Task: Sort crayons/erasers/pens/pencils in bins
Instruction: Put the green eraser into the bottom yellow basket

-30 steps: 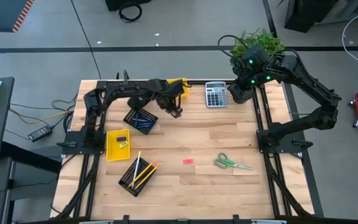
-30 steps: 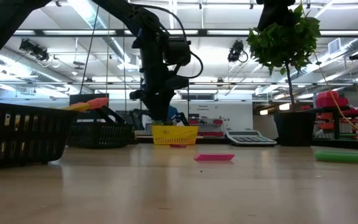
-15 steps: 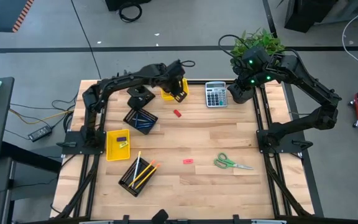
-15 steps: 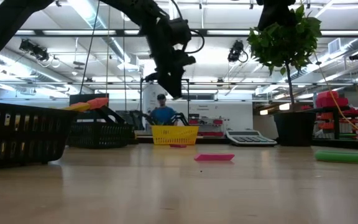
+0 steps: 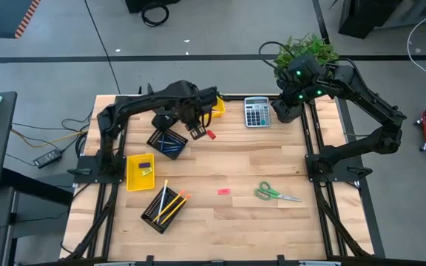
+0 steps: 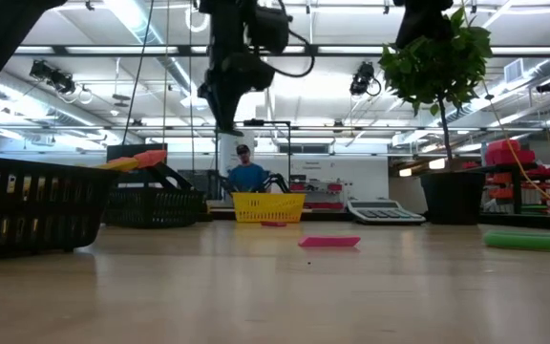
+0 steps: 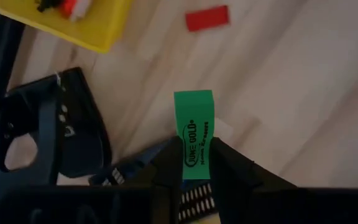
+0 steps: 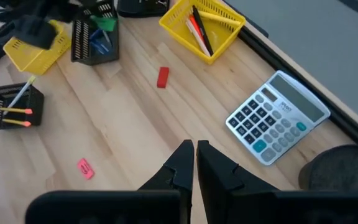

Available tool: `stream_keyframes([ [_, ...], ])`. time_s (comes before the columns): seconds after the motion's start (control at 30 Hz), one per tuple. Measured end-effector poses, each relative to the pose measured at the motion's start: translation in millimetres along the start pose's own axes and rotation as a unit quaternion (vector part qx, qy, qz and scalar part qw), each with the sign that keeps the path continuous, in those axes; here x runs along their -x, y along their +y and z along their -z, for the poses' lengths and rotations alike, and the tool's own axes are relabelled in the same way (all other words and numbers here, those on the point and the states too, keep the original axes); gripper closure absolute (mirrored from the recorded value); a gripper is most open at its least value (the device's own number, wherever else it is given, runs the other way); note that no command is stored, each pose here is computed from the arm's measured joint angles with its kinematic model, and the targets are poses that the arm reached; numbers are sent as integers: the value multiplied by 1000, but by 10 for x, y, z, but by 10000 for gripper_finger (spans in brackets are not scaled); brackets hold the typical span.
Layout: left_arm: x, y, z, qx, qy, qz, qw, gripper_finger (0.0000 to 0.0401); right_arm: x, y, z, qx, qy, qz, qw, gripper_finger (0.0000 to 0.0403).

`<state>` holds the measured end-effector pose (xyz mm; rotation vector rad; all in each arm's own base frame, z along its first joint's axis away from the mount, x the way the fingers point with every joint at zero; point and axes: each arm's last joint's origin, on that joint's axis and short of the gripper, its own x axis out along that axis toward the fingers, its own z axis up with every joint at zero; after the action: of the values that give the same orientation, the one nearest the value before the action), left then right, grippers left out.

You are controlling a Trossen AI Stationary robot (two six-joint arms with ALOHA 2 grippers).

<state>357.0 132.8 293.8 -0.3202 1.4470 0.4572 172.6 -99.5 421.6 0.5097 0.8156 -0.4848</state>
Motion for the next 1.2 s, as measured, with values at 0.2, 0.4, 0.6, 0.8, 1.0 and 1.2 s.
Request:
stream_keyframes([
  [0.2,138,-240,276,-39,-1,6,999,323,0,4,-19,17,-10,-2,1000,377],
  [0.4,124,-200,829,-5,4,5,1000,328,0,7,-30,36,-16,-3,999,377],
  [0.6,138,-59,1488,111,8,8,994,321,2,15,-63,39,-33,-6,999,377],
  [0.8,176,-101,1960,159,-3,24,987,322,3,16,-69,29,-36,-7,999,377],
  [1.0,76,-206,2247,102,35,34,994,313,3,8,-71,3,-39,7,999,377],
  [1.2,-213,-229,2413,67,91,0,994,294,3,8,-71,-49,-40,6,998,377],
])
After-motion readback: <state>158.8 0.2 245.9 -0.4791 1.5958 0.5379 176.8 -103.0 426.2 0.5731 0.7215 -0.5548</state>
